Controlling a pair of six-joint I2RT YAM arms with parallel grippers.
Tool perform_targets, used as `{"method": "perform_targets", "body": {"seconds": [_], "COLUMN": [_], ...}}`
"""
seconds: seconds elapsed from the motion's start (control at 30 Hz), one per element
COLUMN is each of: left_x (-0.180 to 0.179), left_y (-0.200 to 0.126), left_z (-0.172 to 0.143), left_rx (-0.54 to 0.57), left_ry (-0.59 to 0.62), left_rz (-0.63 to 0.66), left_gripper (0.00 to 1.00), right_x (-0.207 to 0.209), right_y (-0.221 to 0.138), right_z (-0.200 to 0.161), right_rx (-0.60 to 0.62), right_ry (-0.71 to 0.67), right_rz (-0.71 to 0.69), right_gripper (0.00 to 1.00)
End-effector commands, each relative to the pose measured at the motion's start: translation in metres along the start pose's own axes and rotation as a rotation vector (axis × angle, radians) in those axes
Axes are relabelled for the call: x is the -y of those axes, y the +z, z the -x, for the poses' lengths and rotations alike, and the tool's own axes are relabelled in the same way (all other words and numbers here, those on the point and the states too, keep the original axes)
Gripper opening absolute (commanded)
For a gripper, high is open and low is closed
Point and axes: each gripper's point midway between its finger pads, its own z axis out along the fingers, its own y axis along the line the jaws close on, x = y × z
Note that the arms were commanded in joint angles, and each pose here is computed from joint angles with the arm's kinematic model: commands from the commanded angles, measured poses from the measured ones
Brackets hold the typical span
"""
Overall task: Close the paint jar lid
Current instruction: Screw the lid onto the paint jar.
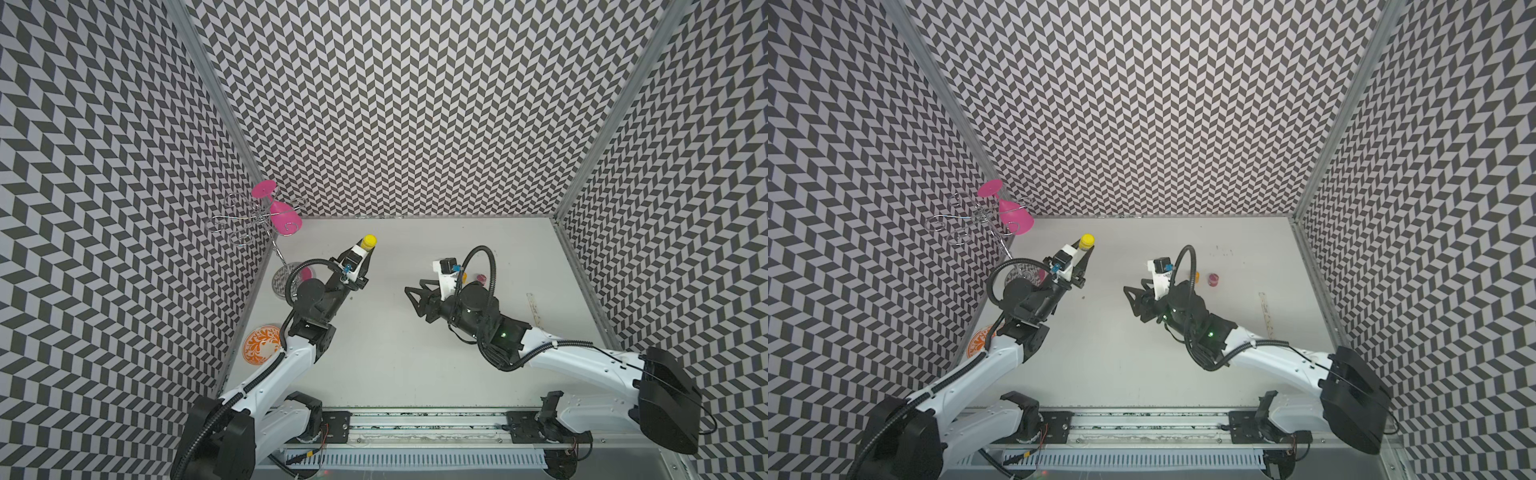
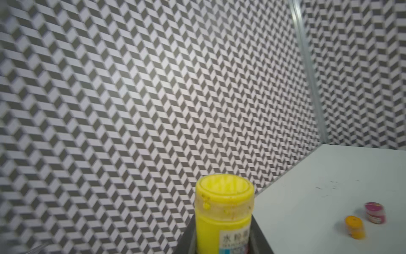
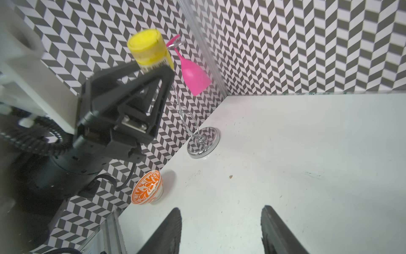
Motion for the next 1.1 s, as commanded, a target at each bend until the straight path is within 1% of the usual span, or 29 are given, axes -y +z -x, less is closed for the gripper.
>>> {"method": "perform_targets", "body": {"seconds": [0.0, 0.07, 0.13, 0.2, 0.23, 0.3, 0.4, 0.53, 0.7, 0.83, 1.07], "left_x": [0.068, 0.095, 0.113, 0.125, 0.131, 0.138, 0.141, 0.141, 0.139, 0.139, 0.138], "left_y": [0.001, -0.005, -0.013, -0.015, -0.020, -0.024, -0.024, -0.022, -0.020, -0.019, -0.019], "left_z": [0.015, 0.019, 0.021, 0.019, 0.020, 0.021, 0.021, 0.019, 0.019, 0.019, 0.019], "left_rx": [0.085, 0.116, 0.132, 0.123, 0.128, 0.132, 0.129, 0.119, 0.118, 0.115, 0.115], "left_ry": [-0.089, -0.141, -0.177, -0.192, -0.196, -0.205, -0.207, -0.205, -0.199, -0.199, -0.197], "left_rz": [-0.451, -0.648, -0.780, -0.852, -0.900, -0.943, -0.957, -0.947, -0.934, -0.931, -0.925], "left_gripper": [0.27, 0.27, 0.27, 0.27, 0.27, 0.27, 0.27, 0.27, 0.27, 0.27, 0.27], "right_x": [-0.004, -0.008, -0.021, -0.035, -0.039, -0.048, -0.056, -0.060, -0.058, -0.059, -0.057], "right_y": [-0.014, -0.019, -0.026, -0.034, -0.036, -0.039, -0.038, -0.036, -0.029, -0.026, -0.023], "right_z": [0.049, 0.060, 0.065, 0.065, 0.064, 0.061, 0.054, 0.051, 0.047, 0.044, 0.041], "right_rx": [0.144, 0.161, 0.182, 0.195, 0.201, 0.197, 0.176, 0.165, 0.141, 0.127, 0.118], "right_ry": [-0.129, -0.215, -0.324, -0.432, -0.463, -0.520, -0.551, -0.551, -0.540, -0.534, -0.522], "right_rz": [0.081, 0.136, 0.230, 0.313, 0.336, 0.393, 0.450, 0.487, 0.485, 0.495, 0.490], "right_gripper": [0.59, 0.59, 0.60, 0.60, 0.60, 0.60, 0.58, 0.56, 0.45, 0.45, 0.40]}}
